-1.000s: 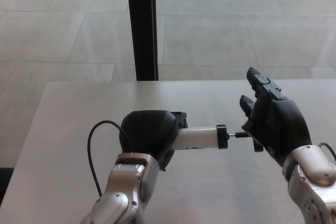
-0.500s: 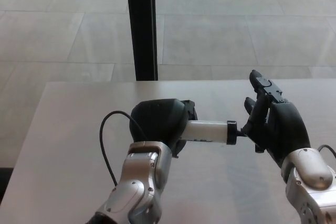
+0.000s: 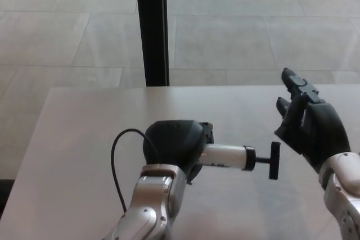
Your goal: The robot uses its left hand to lift the air pump kept on the middle of the desk and use the right hand to compress the handle
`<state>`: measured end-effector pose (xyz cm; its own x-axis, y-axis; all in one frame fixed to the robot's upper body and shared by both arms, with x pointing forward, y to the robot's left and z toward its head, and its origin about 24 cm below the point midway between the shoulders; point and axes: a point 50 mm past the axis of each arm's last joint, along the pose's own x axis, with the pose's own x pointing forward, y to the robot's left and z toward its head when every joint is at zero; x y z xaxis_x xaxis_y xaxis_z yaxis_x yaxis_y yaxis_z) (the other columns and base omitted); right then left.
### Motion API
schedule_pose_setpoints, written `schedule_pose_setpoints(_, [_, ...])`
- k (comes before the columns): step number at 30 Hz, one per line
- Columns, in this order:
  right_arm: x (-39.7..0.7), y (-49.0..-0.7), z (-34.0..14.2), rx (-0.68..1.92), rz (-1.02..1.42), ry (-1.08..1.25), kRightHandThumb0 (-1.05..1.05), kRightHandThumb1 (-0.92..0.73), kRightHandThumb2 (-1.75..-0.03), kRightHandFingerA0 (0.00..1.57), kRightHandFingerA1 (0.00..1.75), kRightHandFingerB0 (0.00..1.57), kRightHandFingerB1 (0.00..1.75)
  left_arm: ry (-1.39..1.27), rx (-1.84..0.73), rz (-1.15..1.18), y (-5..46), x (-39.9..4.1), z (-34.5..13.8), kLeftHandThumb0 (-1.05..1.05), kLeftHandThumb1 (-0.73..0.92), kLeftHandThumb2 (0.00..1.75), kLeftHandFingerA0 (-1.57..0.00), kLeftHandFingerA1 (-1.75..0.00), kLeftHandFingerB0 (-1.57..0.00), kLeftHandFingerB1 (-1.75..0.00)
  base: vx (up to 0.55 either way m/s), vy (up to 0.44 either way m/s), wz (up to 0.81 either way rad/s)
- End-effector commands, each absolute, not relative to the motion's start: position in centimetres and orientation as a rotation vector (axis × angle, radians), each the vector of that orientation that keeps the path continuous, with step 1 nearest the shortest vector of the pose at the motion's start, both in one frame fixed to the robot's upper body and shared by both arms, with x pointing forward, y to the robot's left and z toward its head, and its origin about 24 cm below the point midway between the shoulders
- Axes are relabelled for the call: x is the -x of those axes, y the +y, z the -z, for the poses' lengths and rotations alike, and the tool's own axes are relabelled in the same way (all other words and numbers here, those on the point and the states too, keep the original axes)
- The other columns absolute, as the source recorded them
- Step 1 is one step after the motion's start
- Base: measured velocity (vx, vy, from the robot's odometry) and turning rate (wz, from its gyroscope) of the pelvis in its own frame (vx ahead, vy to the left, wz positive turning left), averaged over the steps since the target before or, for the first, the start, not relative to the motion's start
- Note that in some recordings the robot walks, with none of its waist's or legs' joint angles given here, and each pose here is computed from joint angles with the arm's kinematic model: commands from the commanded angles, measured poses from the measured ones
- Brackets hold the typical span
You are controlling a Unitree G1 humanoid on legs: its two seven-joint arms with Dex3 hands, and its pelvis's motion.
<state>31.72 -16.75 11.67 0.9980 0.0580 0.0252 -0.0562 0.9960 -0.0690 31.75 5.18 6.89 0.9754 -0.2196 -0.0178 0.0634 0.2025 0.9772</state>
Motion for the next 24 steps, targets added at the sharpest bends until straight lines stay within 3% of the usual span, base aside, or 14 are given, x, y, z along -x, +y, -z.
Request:
schedule_pose_setpoints(1, [-31.8, -20.4, -13.3, 0.049, 0.038, -0.055, -0.98, -0.91, -1.27, 0.0, 0.07, 0.1, 0.14, -0.049, -1.414, 0.282, 7.3, -30.0, -3.1, -0.21, 0.54, 0.91, -0.93, -1.73, -0.82, -1.34, 0.0, 0.0, 0.0])
schedule_pose_setpoints(3, [-31.9, -20.9, -13.5, 0.049, 0.062, -0.049, -0.89, -0.92, -0.83, 0.0, 0.09, 0.05, 0.24, -0.036, -1.418, 0.288, 7.5, -29.8, -2.5, -0.21, 0.52, 1.0, -0.94, -1.75, -0.81, -1.39, 0.0, 0.0, 0.0])
schedule_pose_setpoints(4, [-31.9, -21.6, -13.8, 0.024, 0.096, -0.047, -0.93, -0.86, -1.23, 0.0, 0.12, 0.11, 0.22, 0.029, -1.414, 0.31, 7.7, -29.6, -1.7, -0.16, 0.55, 1.02, -1.06, -1.73, -0.8, -1.34, 0.0, 0.0, 0.0])
schedule_pose_setpoints(5, [-31.9, -21.8, -13.9, 0.008, 0.121, -0.048, -0.86, -0.92, -0.81, 0.0, 0.19, 0.11, 0.27, 0.051, -1.429, 0.336, 7.5, -29.4, -1.3, -0.16, 0.52, 0.99, -1.0, -1.73, -0.76, -1.33, 0.0, 0.0, 0.0])
schedule_pose_setpoints(6, [-31.8, -21.9, -13.9, -0.006, 0.131, -0.05, -0.85, -0.81, -1.2, 0.0, 0.2, 0.11, 0.32, 0.085, -1.405, 0.354, 7.2, -29.2, -1.2, -0.22, 0.55, 0.96, -0.88, -1.75, -0.71, -1.42, 0.0, 0.0, 0.0])
schedule_pose_setpoints(7, [-31.8, -21.9, -13.9, -0.011, 0.132, -0.052, -0.9, -0.92, -0.83, 0.0, 0.2, 0.15, 0.29, 0.098, -1.38, 0.362, 7.1, -29.1, -1.0, -0.2, 0.53, 0.95, -0.88, -1.75, -0.73, -1.43, 0.0, 0.0, 0.0])
schedule_pose_setpoints(11, [-31.8, -21.6, -13.6, -0.012, 0.139, -0.046, -0.83, -0.8, -1.17, 0.01, 0.28, 0.12, 0.37, 0.127, -1.363, 0.388, 6.6, -28.5, -0.5, -0.15, 0.59, 0.81, -0.88, -1.73, -0.68, -1.33, 0.0, 0.0, 0.0])
schedule_pose_setpoints(12, [-31.8, -21.5, -13.4, -0.009, 0.136, -0.042, -0.78, -0.78, -1.16, 0.01, 0.33, 0.12, 0.41, 0.154, -1.354, 0.398, 6.4, -28.5, -0.4, -0.23, 0.66, 0.8, -0.74, -1.47, -0.65, -0.9, 0.0, 0.0, 0.0])
schedule_pose_setpoints(15, [-31.8, -21.1, -13.1, 0.0, 0.127, -0.033, -0.78, -0.79, -1.15, 0.03, 0.34, 0.12, 0.4, 0.181, -1.36, 0.425, 6.2, -28.5, -0.3, -0.28, 0.68, 0.7, -0.72, -1.29, -0.57, -0.73, 0.0, 0.0, 0.0])
schedule_pose_setpoints(16, [-31.8, -20.9, -13.0, 0.003, 0.128, -0.033, -0.79, -0.91, -0.79, 0.03, 0.31, 0.15, 0.32, 0.226, -1.33, 0.438, 6.0, -28.7, -0.5, -0.35, 0.62, 0.63, -0.69, -1.32, -0.42, -0.68, 0.0, 0.0, 0.0])
schedule_pose_setpoints(17, [-31.8, -20.8, -12.9, 0.009, 0.127, -0.03, -0.76, -0.78, -1.15, 0.03, 0.36, 0.11, 0.41, 0.256, -1.331, 0.459, 6.0, -28.9, -0.7, -0.48, 0.62, 0.58, -0.51, -1.1, -0.39, -0.56, 0.0, 0.0, 0.0])
schedule_pose_setpoints(21, [-32.0, -20.3, -13.0, 0.03, 0.115, -0.029, -0.78, -0.78, -1.16, 0.02, 0.34, 0.11, 0.39, 0.358, -1.32, 0.539, 6.3, -29.6, -1.6, -0.86, 0.49, 0.9, 0.0, -0.18, 0.0, -0.02, 0.0, 0.0, 0.0])
schedule_pose_setpoints(23, [-32.0, -20.2, -13.0, 0.034, 0.111, -0.028, -0.78, -0.78, -1.16, 0.02, 0.34, 0.11, 0.39, 0.366, -1.322, 0.549, 6.3, -29.6, -1.8, -0.86, 0.49, 0.9, 0.0, -0.18, 0.0, -0.02, 0.0, 0.0, 0.0])
schedule_pose_setpoints(24, [-32.0, -20.2, -13.0, 0.034, 0.109, -0.026, -0.8, -0.92, -0.78, 0.02, 0.31, 0.14, 0.3, 0.368, -1.32, 0.554, 6.4, -29.7, -1.8, -0.91, 0.48, 0.8, 0.0, 0.0, 0.0, -0.01, 0.0, 0.0, 0.0])
